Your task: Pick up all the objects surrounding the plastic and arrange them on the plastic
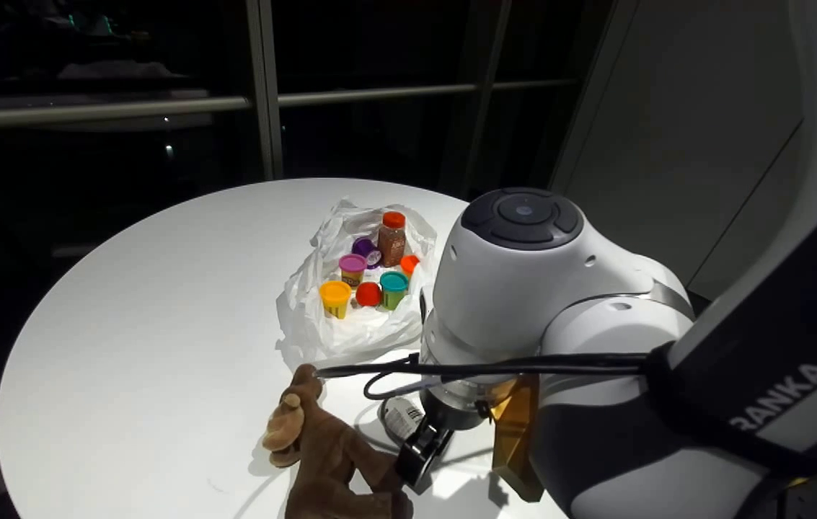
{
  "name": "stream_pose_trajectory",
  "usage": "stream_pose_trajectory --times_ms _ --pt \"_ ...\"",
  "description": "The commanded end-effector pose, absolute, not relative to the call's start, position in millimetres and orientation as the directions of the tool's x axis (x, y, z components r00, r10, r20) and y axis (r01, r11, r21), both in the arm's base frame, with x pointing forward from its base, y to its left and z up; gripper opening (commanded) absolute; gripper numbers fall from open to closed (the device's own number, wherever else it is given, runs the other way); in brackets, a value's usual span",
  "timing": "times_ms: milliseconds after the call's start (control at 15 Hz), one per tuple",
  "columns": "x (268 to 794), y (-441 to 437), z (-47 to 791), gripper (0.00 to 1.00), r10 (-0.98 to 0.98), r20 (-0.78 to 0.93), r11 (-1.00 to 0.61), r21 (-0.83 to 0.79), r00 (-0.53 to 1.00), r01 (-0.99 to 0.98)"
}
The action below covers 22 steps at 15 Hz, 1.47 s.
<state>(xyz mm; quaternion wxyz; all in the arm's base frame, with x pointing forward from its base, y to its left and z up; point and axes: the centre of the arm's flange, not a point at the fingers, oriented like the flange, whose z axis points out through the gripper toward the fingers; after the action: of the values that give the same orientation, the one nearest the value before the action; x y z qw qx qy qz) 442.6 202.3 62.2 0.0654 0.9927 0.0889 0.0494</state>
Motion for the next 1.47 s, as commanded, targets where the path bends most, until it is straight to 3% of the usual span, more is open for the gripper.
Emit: stream_pose_trajectory --times_ms 0,133,200,333,667,1067,1400 --pt "444.1 210.8 60.7 1.0 0.177 0.157 -0.975 0.16 0.972 0.152" --pt "446.1 214.8 58.9 1.0 0.184 0.174 -0.974 0.162 0.967 0.156" --pt "447.2 216.5 57.9 0.75 0.188 0.186 -0.974 0.163 0.964 0.158" --pt "449.7 219.3 58.0 0.68 0.195 0.213 -0.973 0.164 0.957 0.162" --pt "454.0 218.0 69.4 0.29 0.19 0.269 -0.974 0.175 0.944 0.146" --pt "459.4 205.3 115.4 0.28 0.148 0.121 -0.975 0.186 0.981 0.124" --pt "530.0 161.0 197.7 0.28 0.167 0.166 -0.968 0.213 0.972 0.131"
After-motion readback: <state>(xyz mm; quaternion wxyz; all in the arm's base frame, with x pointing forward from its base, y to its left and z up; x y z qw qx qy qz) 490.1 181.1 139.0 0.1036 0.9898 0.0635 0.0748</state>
